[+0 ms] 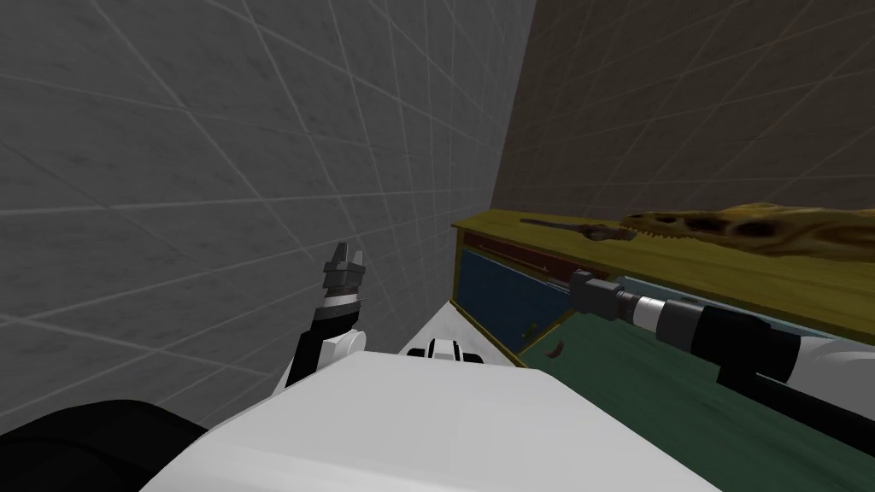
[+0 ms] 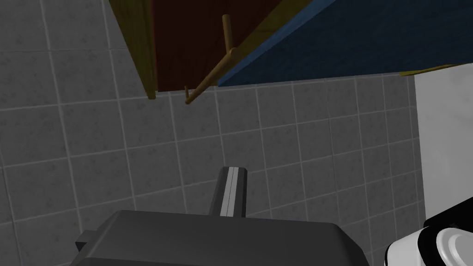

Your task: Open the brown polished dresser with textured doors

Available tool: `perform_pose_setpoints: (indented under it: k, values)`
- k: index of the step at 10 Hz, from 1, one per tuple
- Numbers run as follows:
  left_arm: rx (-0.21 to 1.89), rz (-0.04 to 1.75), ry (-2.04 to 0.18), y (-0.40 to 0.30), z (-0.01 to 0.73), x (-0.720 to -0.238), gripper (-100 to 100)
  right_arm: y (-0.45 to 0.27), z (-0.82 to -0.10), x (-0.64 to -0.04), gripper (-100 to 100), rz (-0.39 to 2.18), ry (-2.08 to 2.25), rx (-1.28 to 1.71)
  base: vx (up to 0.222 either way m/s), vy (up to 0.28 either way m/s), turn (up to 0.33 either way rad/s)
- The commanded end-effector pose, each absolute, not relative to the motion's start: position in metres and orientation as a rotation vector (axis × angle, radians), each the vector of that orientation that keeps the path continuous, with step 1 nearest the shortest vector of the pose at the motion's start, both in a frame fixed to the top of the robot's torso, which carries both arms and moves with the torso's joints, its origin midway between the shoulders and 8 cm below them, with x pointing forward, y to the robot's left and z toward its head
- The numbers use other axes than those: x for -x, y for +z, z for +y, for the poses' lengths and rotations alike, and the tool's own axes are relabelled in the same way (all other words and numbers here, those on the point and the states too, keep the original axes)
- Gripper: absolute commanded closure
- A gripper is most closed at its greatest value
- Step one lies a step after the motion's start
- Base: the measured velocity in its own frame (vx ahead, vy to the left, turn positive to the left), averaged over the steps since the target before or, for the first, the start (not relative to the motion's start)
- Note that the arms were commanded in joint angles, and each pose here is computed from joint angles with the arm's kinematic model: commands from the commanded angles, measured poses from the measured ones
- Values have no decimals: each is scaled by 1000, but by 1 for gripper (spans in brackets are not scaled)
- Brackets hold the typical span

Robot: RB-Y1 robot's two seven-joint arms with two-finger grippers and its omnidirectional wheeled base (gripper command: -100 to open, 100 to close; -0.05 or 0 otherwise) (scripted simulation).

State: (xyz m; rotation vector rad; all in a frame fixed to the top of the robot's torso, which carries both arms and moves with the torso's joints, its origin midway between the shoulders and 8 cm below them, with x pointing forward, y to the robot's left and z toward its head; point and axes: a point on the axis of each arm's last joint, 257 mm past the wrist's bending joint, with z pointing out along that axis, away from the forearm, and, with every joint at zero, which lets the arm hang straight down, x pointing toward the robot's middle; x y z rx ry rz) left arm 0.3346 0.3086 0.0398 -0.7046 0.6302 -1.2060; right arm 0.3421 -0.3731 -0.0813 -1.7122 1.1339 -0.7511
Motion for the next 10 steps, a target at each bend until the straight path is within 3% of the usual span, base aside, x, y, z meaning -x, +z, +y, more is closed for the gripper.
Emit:
perform_pose_setpoints:
  k: [1,5,8,9,10]
  values:
    - [705,630,-1206,40,309,-335,0,-83,-376,-342,-100,1136,-758,1719,45,-67,36]
    - [704,631,-1205,40,309,-334,0,-88,-383,-343,-100,1143,-775,1731,126,-122,37]
    - [705,631,-1205,40,309,-335,0,-92,-384,-344,-100,1151,-773,1724,73,-19,38]
    - [704,630,-1206,40,309,-335,0,-94,-385,-344,100,1153,-772,1724,0,0,0]
    - [704,630,-1206,40,309,-335,0,-93,-380,-342,100,1146,-765,1725,-101,79,-58]
